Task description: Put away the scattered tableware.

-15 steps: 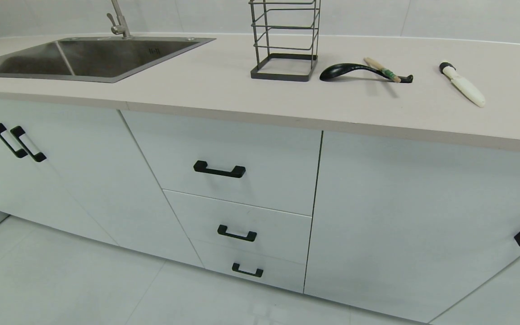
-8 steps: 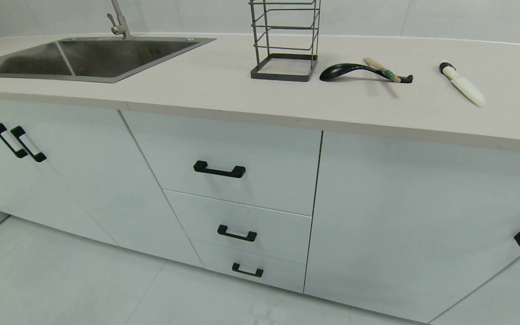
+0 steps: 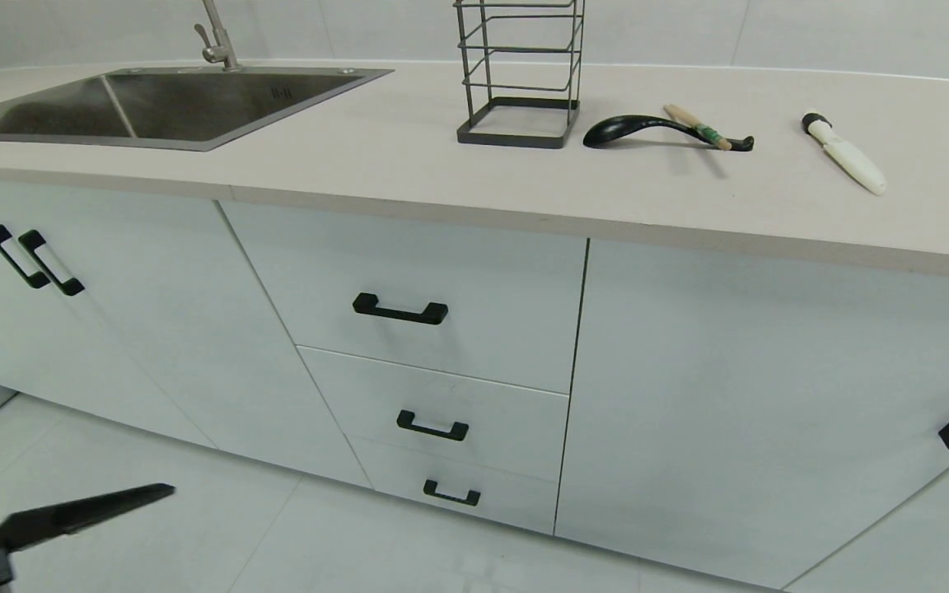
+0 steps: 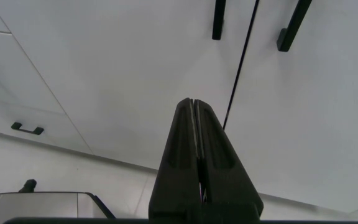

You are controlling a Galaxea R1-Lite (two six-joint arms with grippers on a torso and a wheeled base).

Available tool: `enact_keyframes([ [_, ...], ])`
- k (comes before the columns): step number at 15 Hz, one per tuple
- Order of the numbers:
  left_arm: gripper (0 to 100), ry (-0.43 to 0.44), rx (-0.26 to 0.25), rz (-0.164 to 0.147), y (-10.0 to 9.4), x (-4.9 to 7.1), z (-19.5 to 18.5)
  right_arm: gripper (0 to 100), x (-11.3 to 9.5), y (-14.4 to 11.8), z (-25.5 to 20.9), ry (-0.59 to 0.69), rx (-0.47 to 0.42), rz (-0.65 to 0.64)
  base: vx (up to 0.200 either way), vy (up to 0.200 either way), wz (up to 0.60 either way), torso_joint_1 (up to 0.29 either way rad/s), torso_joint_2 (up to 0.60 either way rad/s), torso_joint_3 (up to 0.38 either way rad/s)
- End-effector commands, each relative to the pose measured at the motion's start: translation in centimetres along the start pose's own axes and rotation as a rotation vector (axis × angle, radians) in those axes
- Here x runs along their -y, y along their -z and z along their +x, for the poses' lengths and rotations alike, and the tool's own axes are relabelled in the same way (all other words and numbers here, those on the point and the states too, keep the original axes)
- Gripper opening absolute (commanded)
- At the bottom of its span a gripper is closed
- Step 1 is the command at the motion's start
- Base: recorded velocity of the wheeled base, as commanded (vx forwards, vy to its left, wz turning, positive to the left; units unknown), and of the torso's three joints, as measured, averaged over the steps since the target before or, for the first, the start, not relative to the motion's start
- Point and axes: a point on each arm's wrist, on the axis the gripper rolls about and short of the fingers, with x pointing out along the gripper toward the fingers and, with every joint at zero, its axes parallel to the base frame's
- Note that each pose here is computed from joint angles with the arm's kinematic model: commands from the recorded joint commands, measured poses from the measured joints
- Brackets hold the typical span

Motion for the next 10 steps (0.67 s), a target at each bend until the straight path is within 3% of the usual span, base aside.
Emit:
enact_keyframes([
  [1,100,0.306,-0.051,0.032,0.8,-0.7,4.7,0,0.0,0.0,0.0,0.000,-0.001,0.000,0.000,0.000,0.00,0.000,0.00,0.000],
  [3,100,0.381,-0.112,0.102,0.7,-2.2,7.9,0,0.0,0.0,0.0,0.000,-0.001,0.000,0.000,0.000,0.00,0.000,0.00,0.000],
  [4,100,0.388,-0.124,0.123,0.8,-2.7,8.8,0,0.0,0.0,0.0,0.000,-0.001,0.000,0.000,0.000,0.00,0.000,0.00,0.000],
  [7,100,0.411,-0.183,0.117,1.5,-2.9,10.2,0,0.0,0.0,0.0,-0.002,-0.001,0.000,0.000,0.000,0.00,0.000,0.00,0.000],
  [9,100,0.478,-0.282,0.141,3.1,-2.6,12.5,0,0.0,0.0,0.0,0.000,-0.001,0.000,0.000,0.000,0.00,0.000,0.00,0.000],
  [10,100,0.518,-0.307,0.163,3.4,-2.3,13.9,0,0.0,0.0,0.0,0.000,-0.001,0.000,0.000,0.000,0.00,0.000,0.00,0.000],
])
